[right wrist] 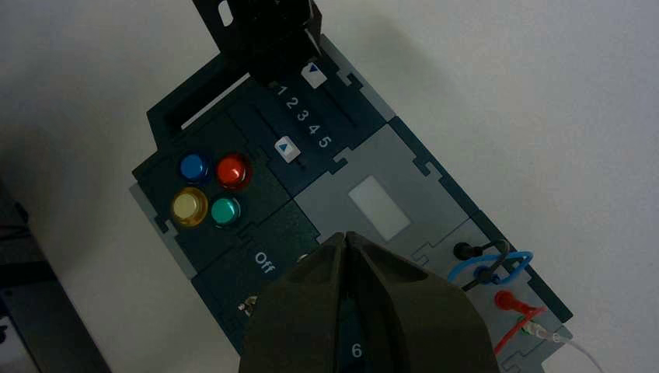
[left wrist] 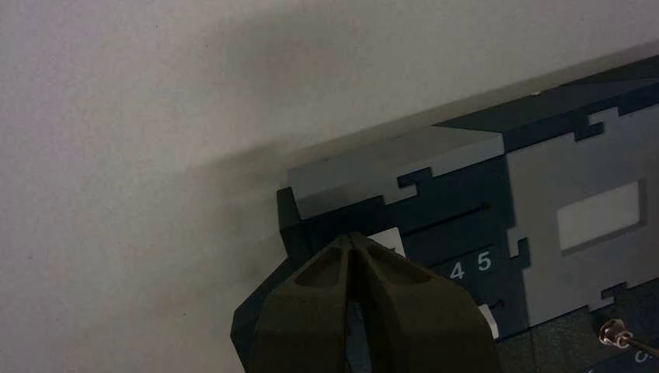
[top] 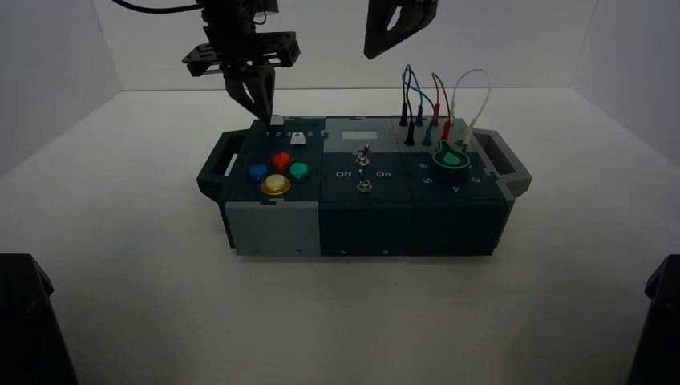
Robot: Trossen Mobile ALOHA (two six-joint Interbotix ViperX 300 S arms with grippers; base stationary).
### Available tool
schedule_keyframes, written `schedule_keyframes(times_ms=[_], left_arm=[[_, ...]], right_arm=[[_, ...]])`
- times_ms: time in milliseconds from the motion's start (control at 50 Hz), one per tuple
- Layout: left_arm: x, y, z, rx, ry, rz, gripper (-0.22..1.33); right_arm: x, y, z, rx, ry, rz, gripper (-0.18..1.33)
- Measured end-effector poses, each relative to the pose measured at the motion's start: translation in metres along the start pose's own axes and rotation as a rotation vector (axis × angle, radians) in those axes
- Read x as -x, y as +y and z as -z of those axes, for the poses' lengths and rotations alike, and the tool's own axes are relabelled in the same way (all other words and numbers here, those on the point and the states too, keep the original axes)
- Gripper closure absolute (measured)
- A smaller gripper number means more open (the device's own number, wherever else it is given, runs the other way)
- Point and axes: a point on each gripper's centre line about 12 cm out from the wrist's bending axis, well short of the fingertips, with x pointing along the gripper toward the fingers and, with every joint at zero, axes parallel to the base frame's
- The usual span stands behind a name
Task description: Move the top slider to position 2.
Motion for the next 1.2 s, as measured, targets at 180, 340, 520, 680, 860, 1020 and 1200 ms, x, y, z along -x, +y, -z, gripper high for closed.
schedule_keyframes(times_ms=[180, 340, 520, 680, 860, 1020, 1200], left_arm=[[0.0001, -0.0017, -0.0004, -0.004, -0.002, 0.0, 1.28], [0.0001, -0.0018, -0.0002, -0.003, -0.001, 0.001, 1.28], [0.0002, -0.0025, -0.0003, -0.005, 0.001, 0.002, 1.28], [0.0003, -0.0025, 0.0001, -0.005, 0.004, 0.002, 1.28], [-0.0017, -0.0023, 0.0004, -0.004, 0.01, 0.001, 1.28], [-0.0025, -0.0022, 0.0, -0.006, 0.01, 0.001, 1.28], [-0.0007, -0.0028, -0.0016, -0.01, 0.024, 0.0, 1.28]], right_arm=[[0.0, 0.0001, 0.0002, 0.0, 0.001, -0.001, 1.3], [0.0, 0.0003, 0.0005, 0.0, 0.004, -0.002, 1.29], [0.0, 0.0005, 0.0008, 0.0, 0.007, -0.004, 1.29], [0.0, 0.0005, 0.0008, 0.0, 0.007, -0.004, 1.29], [0.0, 0.0008, 0.001, -0.001, 0.009, -0.006, 1.29], [0.0, 0.0007, 0.0011, 0.0, 0.009, -0.006, 1.29], [0.0, 0.0007, 0.0011, 0.0, 0.009, -0.006, 1.29]])
